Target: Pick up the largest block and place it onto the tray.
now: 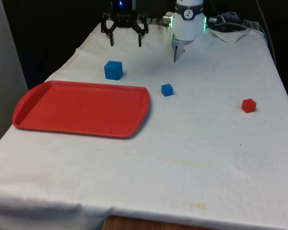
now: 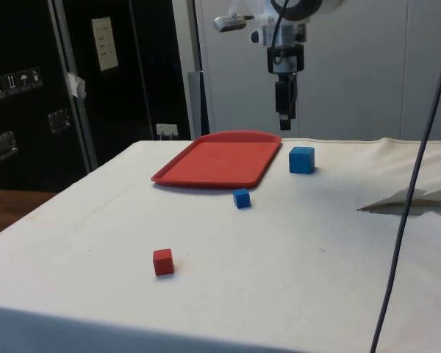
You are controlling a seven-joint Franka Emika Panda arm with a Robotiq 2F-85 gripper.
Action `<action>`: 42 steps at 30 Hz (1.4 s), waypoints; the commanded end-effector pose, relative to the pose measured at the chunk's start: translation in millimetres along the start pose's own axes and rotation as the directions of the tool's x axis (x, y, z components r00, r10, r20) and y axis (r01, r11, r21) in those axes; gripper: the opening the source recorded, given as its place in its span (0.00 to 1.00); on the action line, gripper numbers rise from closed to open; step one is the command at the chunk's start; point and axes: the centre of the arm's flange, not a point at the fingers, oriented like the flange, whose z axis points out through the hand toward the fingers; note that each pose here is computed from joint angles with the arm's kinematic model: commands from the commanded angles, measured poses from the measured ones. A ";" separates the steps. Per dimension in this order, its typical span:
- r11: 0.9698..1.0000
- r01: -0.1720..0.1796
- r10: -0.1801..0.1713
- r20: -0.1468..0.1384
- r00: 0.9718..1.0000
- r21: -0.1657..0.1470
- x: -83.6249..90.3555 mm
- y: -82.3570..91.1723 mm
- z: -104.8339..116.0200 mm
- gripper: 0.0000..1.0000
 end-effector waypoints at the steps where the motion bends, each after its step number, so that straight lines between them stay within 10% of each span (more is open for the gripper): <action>1: 1.000 -0.005 0.005 -0.012 1.000 -0.012 -2.4 3.3 3.4 1.00; 26: 0.986 -0.108 0.106 -0.024 0.994 -0.125 -18.1 34.3 47.4 1.00; 36: 0.983 -0.133 0.133 -0.012 0.991 -0.130 -26.7 51.2 59.7 1.00; 42: 0.987 -0.139 0.135 -0.046 0.990 -0.081 -31.8 55.1 56.6 1.00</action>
